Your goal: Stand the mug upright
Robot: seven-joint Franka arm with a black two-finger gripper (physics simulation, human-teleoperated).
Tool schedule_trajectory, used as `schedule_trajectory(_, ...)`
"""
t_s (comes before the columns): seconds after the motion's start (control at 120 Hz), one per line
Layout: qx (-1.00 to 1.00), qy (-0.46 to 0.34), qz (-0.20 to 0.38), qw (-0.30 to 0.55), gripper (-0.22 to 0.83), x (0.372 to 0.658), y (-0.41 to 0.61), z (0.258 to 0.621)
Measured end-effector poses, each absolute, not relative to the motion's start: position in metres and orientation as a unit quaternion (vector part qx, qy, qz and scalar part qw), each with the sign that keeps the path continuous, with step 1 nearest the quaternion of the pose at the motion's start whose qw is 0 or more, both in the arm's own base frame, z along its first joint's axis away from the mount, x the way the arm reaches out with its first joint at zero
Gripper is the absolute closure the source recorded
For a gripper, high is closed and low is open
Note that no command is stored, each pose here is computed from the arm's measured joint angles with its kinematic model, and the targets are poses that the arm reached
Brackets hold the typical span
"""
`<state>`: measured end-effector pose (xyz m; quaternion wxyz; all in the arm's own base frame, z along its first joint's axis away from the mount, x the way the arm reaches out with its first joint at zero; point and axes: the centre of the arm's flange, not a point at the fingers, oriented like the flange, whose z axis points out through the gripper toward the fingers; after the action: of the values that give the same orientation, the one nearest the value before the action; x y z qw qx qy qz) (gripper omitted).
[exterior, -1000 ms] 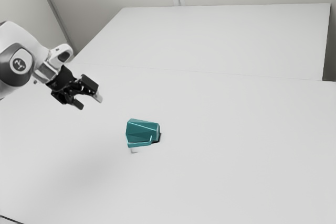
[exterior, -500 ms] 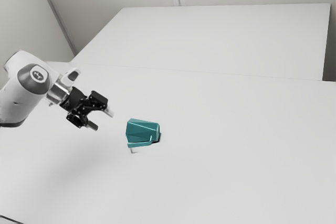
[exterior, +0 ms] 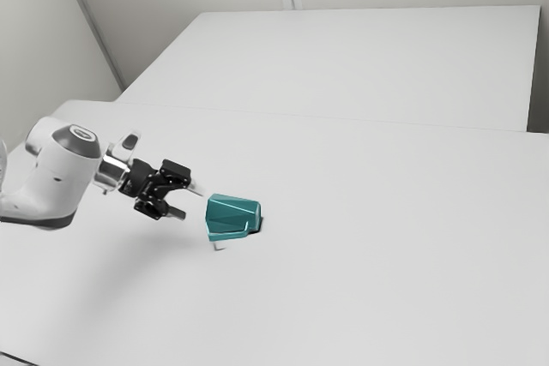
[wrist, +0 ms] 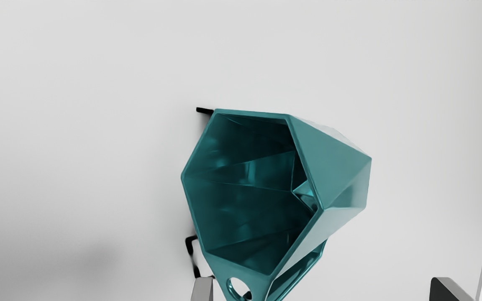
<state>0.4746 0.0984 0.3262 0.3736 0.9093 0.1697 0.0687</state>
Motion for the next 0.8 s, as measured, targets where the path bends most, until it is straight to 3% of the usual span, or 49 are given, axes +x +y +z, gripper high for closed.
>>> schedule_trajectory(0.8,0.881,0.069,0.166,0.437,0.06,0.473,0.122,0.286)
